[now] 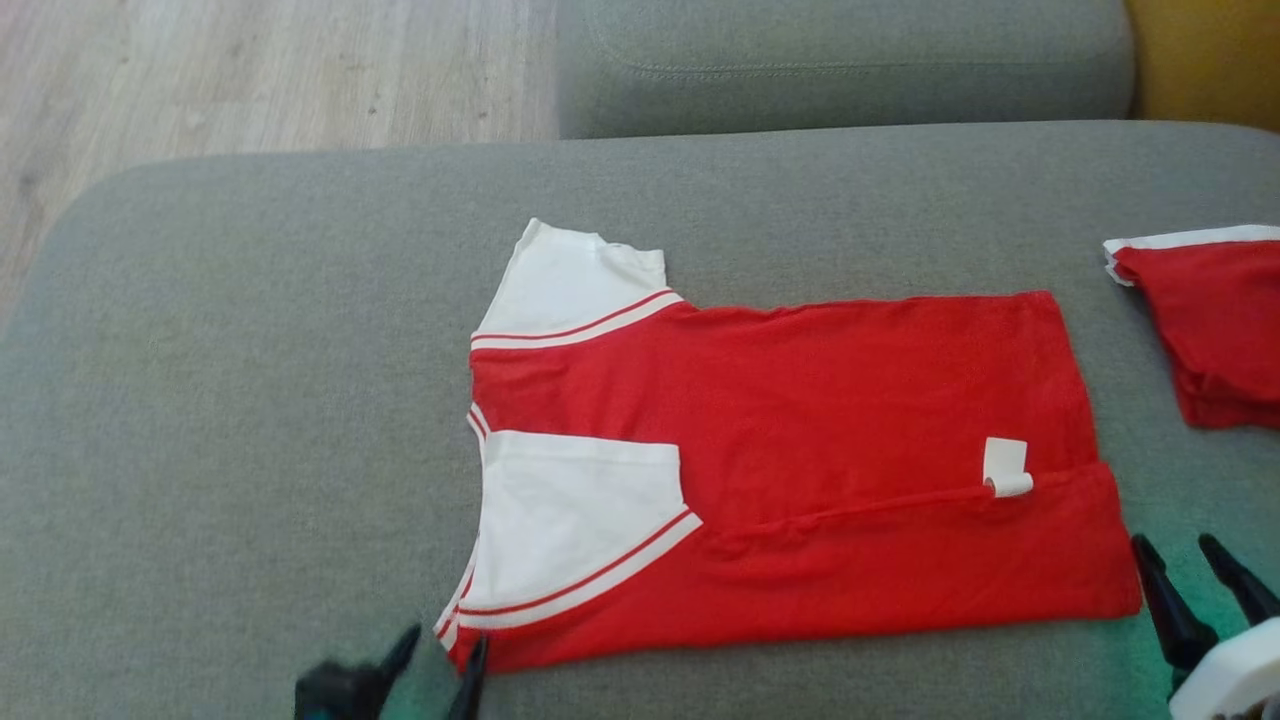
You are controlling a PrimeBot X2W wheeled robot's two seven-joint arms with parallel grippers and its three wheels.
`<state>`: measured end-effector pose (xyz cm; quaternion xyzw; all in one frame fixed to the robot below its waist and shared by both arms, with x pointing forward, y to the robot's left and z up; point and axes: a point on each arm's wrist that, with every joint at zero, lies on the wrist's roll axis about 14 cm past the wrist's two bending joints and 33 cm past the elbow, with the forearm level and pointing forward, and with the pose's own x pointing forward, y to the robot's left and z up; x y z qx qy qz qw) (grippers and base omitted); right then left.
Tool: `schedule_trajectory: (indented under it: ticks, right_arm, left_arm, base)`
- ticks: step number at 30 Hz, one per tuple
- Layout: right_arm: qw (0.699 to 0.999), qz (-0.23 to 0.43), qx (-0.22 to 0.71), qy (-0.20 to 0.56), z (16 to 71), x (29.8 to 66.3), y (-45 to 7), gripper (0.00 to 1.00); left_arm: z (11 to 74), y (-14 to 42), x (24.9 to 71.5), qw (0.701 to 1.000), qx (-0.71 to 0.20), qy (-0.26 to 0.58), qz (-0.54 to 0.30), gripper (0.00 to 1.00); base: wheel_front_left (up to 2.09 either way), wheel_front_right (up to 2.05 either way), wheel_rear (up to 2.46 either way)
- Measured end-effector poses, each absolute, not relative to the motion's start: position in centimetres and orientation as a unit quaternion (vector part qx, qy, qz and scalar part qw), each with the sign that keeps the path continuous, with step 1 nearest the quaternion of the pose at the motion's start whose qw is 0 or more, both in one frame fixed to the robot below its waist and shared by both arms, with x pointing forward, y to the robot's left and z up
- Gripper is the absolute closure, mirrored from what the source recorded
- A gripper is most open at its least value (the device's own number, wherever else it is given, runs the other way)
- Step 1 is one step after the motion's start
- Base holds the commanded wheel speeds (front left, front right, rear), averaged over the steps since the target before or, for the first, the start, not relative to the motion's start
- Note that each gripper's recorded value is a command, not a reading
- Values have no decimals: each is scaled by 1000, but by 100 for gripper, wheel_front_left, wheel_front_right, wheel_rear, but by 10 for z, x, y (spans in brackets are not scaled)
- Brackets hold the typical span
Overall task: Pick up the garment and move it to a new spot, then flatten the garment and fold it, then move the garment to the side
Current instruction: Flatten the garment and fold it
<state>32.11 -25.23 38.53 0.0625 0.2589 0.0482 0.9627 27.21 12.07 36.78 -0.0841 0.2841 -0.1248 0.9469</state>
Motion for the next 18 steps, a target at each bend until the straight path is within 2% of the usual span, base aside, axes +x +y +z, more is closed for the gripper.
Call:
schedule_trajectory:
  ticks: [4,8,11,14,18]
  right_arm:
    - [966,51,62,244,390,329,-247,0]
    - [967,55,60,241,390,336,-244,0]
    - [968,59,65,235,391,347,-238,0]
    - [970,64,65,223,395,363,-235,0]
    - [973,58,65,214,398,378,-239,0]
  left_arm:
    - [391,125,308,957,-42,250,-144,0]
    - [434,132,371,967,14,192,-170,0]
    - [475,119,422,964,35,144,-221,0]
    - [492,108,464,950,63,148,-269,0]
    - [486,116,514,939,93,198,-264,0]
  base:
    - [0,0,0]
    - [0,0,0]
    - [0,0,0]
    - [0,0,0]
    - [0,0,0]
